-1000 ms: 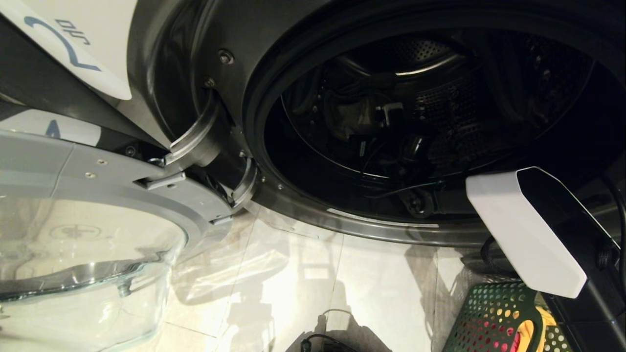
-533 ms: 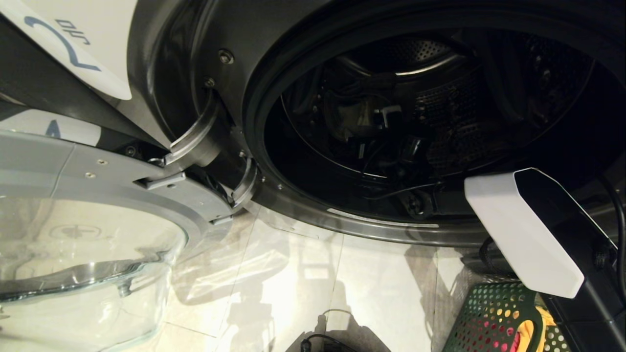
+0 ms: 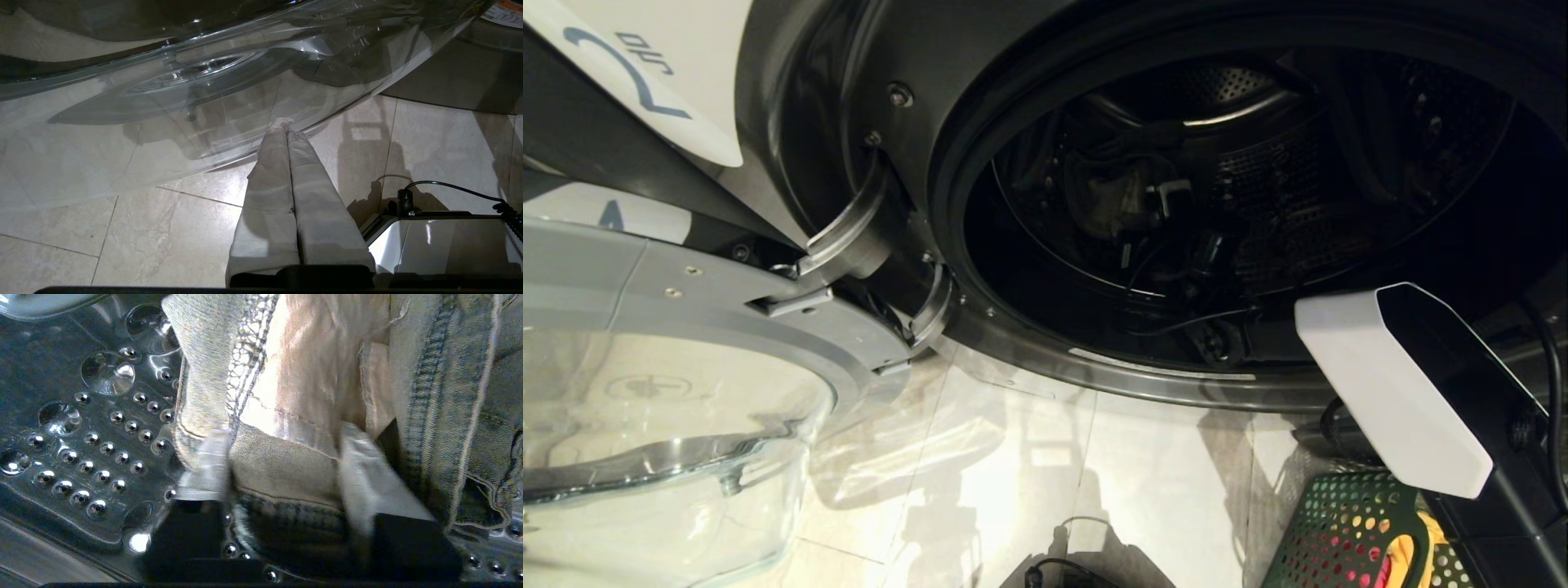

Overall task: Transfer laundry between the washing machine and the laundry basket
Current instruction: Pick a cloth and place it into the basket

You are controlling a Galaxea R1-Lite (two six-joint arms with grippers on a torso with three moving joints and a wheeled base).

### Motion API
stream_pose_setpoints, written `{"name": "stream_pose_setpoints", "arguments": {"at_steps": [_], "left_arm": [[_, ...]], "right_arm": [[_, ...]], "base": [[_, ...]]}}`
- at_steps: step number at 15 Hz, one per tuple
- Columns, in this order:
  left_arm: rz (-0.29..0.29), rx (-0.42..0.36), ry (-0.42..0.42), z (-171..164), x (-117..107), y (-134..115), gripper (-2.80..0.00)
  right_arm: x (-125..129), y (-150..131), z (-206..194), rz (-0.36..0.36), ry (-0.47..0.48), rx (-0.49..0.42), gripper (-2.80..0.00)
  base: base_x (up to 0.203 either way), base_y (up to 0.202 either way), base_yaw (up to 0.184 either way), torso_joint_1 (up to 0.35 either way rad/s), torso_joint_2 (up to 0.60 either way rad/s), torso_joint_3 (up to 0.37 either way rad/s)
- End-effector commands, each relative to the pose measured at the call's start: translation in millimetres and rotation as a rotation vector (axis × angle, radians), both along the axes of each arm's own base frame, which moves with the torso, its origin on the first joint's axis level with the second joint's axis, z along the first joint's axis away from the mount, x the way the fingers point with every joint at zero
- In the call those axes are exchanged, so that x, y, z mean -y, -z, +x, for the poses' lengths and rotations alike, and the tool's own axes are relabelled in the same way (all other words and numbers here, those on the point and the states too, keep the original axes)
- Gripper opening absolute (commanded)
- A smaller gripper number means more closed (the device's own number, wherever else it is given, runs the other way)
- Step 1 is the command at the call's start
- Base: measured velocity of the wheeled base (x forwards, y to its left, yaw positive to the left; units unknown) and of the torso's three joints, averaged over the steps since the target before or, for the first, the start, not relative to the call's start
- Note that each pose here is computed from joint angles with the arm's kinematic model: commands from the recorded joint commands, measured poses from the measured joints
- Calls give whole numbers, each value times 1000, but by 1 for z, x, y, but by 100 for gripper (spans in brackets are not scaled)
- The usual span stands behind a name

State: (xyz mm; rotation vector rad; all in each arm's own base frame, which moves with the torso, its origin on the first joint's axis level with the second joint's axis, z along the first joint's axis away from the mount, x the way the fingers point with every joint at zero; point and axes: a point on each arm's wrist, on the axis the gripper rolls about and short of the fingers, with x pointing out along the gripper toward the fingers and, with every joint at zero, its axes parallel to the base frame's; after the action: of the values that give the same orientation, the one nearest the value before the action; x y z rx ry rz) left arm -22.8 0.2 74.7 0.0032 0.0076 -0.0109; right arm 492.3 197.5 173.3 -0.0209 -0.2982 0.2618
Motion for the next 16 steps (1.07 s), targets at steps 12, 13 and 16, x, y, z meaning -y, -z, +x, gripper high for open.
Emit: {"name": "stream_pose_setpoints", "arguments": {"at_steps": [12, 13, 16], "left_arm": [[0, -2, 0, 0, 0, 0, -280], [0, -2, 0, 0, 0, 0, -280], [0, -2, 0, 0, 0, 0, -280]], "right_arm": [[-11, -67, -34, 83, 12, 117, -280], [-15, -73, -39, 91, 5, 126, -280], [-18, -80, -49, 100, 10, 124, -280]], "base": [[0, 0, 0, 0, 0, 0], [0, 0, 0, 0, 0, 0], [0, 0, 0, 0, 0, 0]]}}
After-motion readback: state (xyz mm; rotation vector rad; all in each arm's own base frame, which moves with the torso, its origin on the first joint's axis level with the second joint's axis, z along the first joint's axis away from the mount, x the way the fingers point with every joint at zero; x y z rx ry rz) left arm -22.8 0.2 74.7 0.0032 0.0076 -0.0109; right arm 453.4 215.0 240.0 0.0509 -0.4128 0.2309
